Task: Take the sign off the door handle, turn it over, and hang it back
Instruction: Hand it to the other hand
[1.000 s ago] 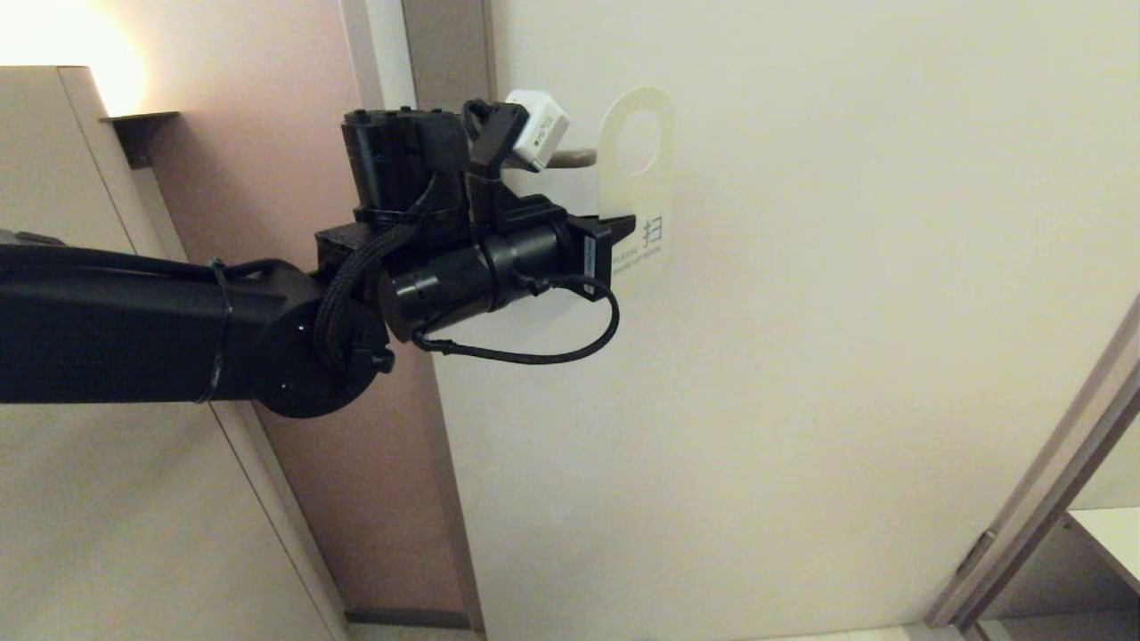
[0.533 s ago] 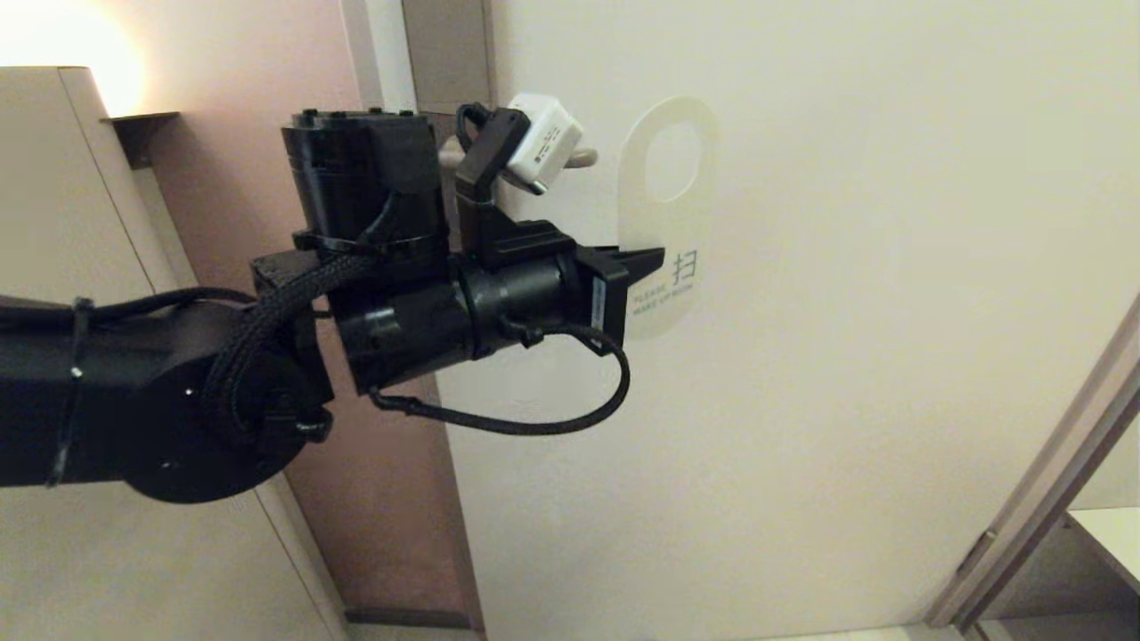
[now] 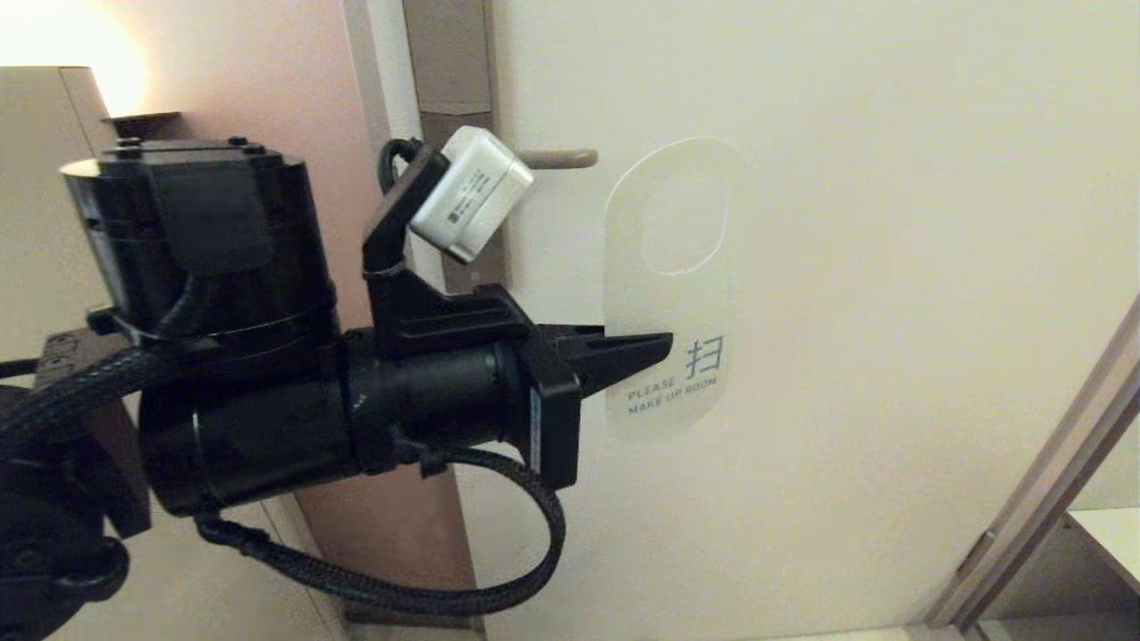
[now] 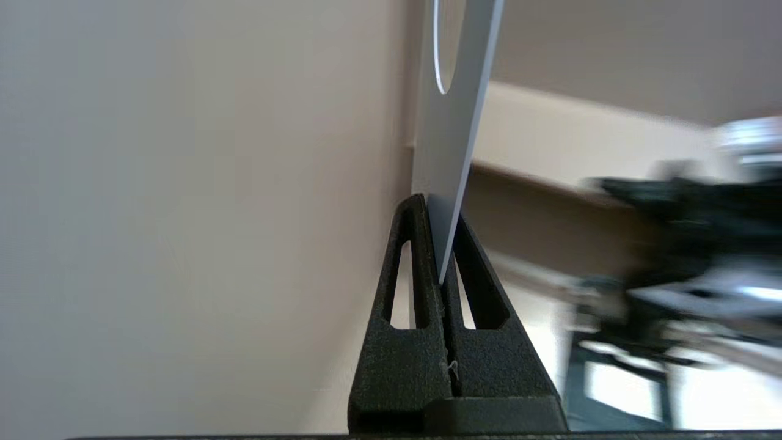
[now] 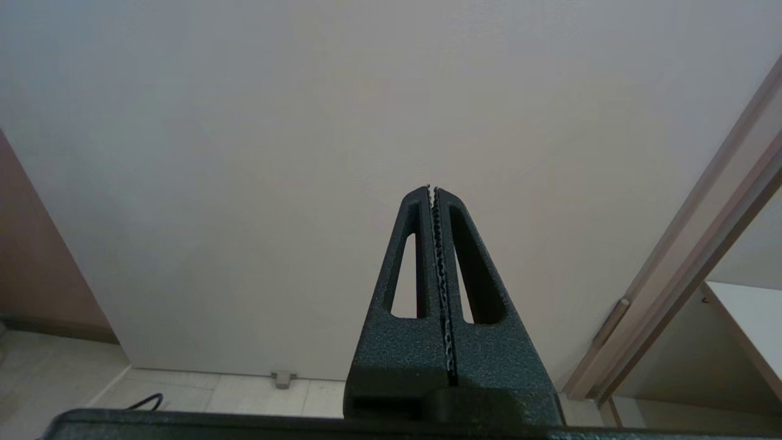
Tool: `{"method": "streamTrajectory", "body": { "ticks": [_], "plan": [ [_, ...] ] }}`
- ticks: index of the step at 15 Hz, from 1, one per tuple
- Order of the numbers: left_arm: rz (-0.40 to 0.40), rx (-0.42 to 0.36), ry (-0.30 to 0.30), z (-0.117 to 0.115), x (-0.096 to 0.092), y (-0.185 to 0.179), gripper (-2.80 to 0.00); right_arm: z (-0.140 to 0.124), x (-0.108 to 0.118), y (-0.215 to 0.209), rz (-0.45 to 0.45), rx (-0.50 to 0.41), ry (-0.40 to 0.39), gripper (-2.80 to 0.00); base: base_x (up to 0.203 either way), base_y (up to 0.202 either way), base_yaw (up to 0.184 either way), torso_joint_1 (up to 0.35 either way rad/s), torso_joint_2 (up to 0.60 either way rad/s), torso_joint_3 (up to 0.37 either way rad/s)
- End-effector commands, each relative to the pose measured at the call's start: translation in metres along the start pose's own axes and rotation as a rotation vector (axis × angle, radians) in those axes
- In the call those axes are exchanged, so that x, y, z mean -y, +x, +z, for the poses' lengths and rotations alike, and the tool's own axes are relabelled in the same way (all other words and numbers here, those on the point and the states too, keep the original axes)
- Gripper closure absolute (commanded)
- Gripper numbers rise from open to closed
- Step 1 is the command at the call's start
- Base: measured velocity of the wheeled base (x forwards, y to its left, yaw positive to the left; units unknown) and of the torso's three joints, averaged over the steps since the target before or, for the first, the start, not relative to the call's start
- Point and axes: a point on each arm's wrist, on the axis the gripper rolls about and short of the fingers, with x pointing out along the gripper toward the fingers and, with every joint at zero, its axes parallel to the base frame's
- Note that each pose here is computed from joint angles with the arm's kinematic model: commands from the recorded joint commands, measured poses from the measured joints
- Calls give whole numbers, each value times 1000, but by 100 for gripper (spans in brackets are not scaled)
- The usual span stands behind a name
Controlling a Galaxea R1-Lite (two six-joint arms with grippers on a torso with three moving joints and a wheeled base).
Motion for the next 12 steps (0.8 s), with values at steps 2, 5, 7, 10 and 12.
{"method": "streamTrajectory", "body": {
  "ticks": [2,5,7,10,12],
  "plan": [
    [-123,34,-74,11,8,-16,0,0,0,0,1,0,-2,0,0,0,0,0,0,0],
    [-236,25,-97,11,12,-16,0,0,0,0,1,0,0,0,0,0,0,0,0,0],
    [-261,37,-92,10,16,-12,0,0,0,0,1,0,-2,0,0,0,0,0,0,0],
    [-270,52,-83,-3,12,0,0,0,0,0,1,0,-2,0,0,0,0,0,0,0],
    [-288,49,-85,-16,14,6,0,0,0,0,1,1,0,0,0,0,0,0,0,0]
  ]
}}
